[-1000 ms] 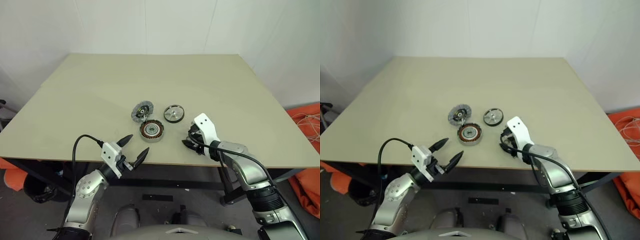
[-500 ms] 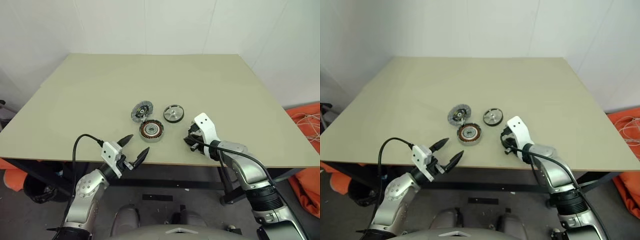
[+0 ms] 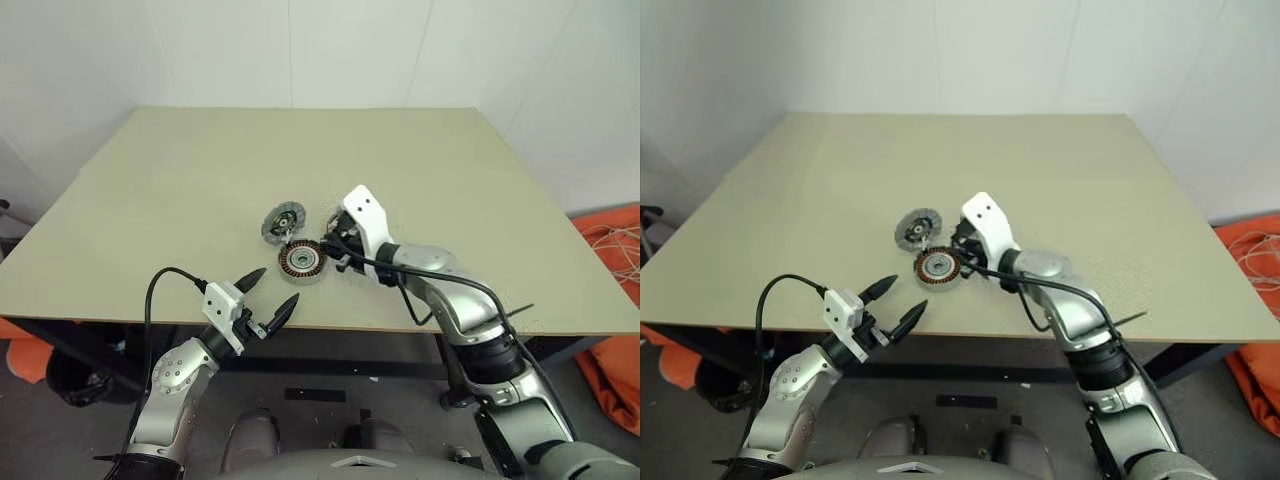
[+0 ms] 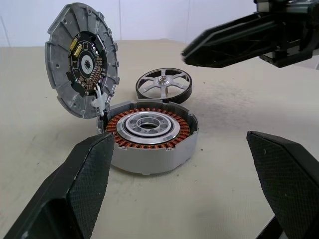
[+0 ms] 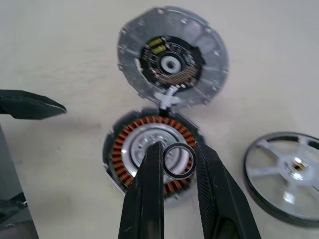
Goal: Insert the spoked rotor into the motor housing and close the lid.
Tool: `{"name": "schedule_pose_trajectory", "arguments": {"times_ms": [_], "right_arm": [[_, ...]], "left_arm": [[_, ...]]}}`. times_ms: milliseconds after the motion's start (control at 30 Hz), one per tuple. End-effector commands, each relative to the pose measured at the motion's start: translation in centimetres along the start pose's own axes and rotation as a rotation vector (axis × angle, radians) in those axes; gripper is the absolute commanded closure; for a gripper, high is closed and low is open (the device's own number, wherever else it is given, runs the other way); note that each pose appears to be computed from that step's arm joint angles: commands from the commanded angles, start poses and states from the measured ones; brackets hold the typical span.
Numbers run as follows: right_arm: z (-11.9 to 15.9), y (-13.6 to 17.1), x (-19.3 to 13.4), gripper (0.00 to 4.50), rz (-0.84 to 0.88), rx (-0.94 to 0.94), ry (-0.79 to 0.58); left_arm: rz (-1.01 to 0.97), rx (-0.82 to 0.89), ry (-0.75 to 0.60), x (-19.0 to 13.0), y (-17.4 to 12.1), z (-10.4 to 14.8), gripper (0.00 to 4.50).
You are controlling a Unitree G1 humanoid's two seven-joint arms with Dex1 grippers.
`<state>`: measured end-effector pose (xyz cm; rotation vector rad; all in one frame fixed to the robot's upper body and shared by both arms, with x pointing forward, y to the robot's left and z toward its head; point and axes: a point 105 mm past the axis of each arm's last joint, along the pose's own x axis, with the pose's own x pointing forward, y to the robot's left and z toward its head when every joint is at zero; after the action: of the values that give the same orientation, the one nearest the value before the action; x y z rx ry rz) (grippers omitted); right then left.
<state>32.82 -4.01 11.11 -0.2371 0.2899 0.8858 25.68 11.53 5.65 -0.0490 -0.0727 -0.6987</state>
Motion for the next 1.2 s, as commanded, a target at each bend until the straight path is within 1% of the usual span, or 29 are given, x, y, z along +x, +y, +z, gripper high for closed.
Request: {"name": "schedule_pose_trajectory", "arguments": {"times_ms": [33, 200, 633, 867, 1200], "right_arm": [[0.6, 0.6, 1.1, 3.9, 0.034, -0.037, -0.013], [-0.2, 0.9, 2.6, 3.9, 0.05, -0.044, 0.008], [-0.6, 0.6, 4.9, 3.9, 0.064, -0.049, 0.017], [-1.1, 0.1, 5.0, 3.9, 0.054, -0.05, 0.027], [-2.2, -0.5, 4.3, 3.9, 0.044, -0.046, 0.053]], "left_arm": [[-0.001, 0.023, -0.042, 0.2, 0.1, 1.0, 0.0], [0.003, 0.024, -0.044, 0.2, 0.1, 1.1, 0.0], [-0.001, 0.027, -0.047, 0.3, 0.1, 1.3, 0.0], [0.004, 0.027, -0.05, 0.4, 0.1, 1.4, 0.0], [0.001, 0.023, -0.05, 0.4, 0.0, 1.4, 0.0]]}}
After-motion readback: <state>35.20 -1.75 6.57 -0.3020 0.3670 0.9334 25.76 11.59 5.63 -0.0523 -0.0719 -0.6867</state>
